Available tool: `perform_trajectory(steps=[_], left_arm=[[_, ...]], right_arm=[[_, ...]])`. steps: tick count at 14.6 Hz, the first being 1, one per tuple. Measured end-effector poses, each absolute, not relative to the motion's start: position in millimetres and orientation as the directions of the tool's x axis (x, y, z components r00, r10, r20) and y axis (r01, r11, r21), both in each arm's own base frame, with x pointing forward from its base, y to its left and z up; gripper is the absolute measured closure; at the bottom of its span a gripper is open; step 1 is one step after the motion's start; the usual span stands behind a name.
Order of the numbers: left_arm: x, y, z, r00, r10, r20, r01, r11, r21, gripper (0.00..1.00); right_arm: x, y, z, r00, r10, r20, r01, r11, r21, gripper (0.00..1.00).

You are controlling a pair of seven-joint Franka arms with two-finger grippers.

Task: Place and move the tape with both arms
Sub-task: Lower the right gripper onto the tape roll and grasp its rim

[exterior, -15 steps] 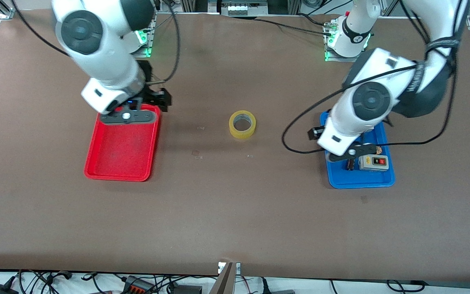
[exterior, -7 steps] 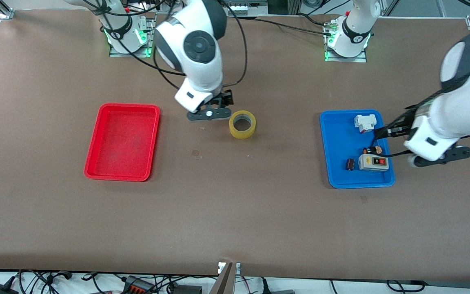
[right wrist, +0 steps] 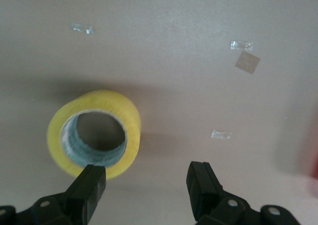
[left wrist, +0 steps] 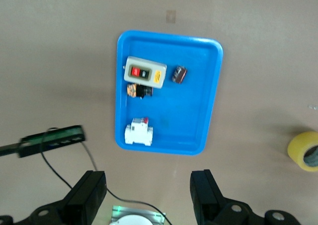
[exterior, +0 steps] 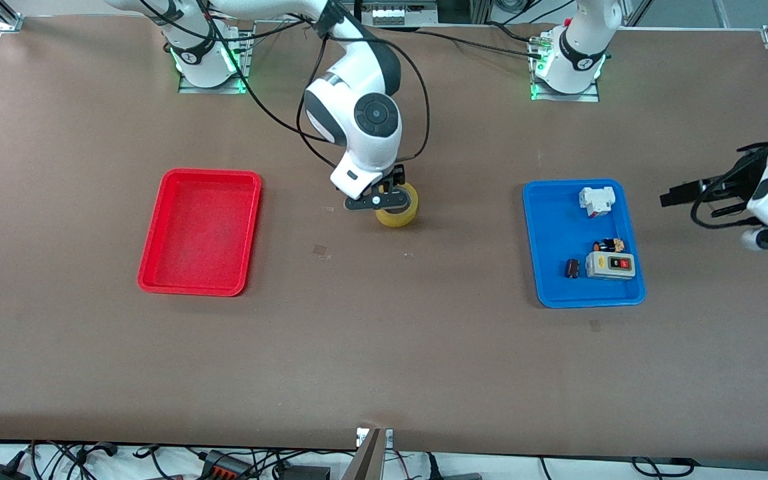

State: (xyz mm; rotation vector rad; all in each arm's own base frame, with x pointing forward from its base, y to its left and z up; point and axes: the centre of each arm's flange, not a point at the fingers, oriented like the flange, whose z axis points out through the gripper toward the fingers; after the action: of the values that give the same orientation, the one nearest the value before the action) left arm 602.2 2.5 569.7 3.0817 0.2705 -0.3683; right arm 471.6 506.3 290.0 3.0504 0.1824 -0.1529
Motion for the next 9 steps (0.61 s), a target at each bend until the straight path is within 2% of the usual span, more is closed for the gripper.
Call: perform_trajectory(steps=[9], left_arm=[[556, -38, 594, 0.985, 0.110, -0.130, 0.115, -0.993, 0.030, 0.00]], right_arm=[[470, 511, 222, 0.995, 0.061, -0.075, 0.066, -0.996, 0.057, 0.02]])
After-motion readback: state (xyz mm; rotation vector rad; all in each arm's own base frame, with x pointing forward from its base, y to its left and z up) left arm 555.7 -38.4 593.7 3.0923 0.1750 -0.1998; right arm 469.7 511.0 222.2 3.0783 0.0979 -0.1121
